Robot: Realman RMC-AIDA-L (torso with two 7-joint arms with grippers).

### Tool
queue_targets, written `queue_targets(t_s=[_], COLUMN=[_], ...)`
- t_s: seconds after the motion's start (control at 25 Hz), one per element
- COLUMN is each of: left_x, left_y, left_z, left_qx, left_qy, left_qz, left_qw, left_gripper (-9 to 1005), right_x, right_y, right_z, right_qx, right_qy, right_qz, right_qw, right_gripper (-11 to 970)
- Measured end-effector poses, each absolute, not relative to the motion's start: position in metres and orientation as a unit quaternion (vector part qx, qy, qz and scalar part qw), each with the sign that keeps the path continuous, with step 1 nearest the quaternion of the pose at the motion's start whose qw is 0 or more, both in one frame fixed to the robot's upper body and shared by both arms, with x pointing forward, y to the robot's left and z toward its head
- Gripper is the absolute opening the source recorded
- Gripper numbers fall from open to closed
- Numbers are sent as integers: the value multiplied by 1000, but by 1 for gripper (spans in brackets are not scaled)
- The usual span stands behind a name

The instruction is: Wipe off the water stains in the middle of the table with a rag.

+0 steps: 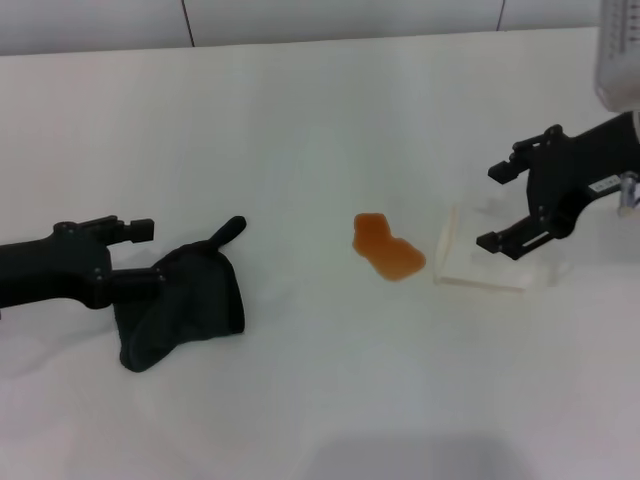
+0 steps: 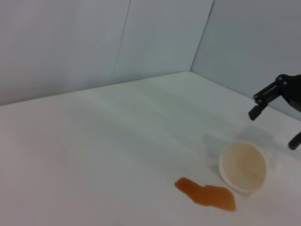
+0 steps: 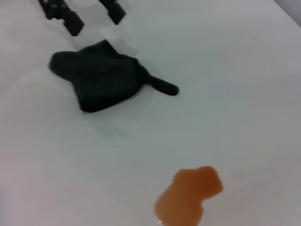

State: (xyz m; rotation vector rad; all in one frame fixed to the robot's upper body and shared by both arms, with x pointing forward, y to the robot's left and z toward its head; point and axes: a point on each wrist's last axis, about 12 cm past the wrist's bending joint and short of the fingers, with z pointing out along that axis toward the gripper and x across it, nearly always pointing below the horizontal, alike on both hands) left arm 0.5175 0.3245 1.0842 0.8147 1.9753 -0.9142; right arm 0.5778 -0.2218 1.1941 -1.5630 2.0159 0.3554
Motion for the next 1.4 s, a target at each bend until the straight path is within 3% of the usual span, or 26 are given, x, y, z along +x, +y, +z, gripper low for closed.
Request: queue_targets(t_s=[1.4], left_x=[520], left_y=[322], left_z=[1086], left_qx=[325], left_qy=[777], left_qz=[-362], left_qw=[399], left_gripper=[888], right_x=[582], right_y=[-210], right_z=[1161], right_qx=[-579], right_qy=[779], right_qz=[92], right_qw=[221], right_gripper=[860])
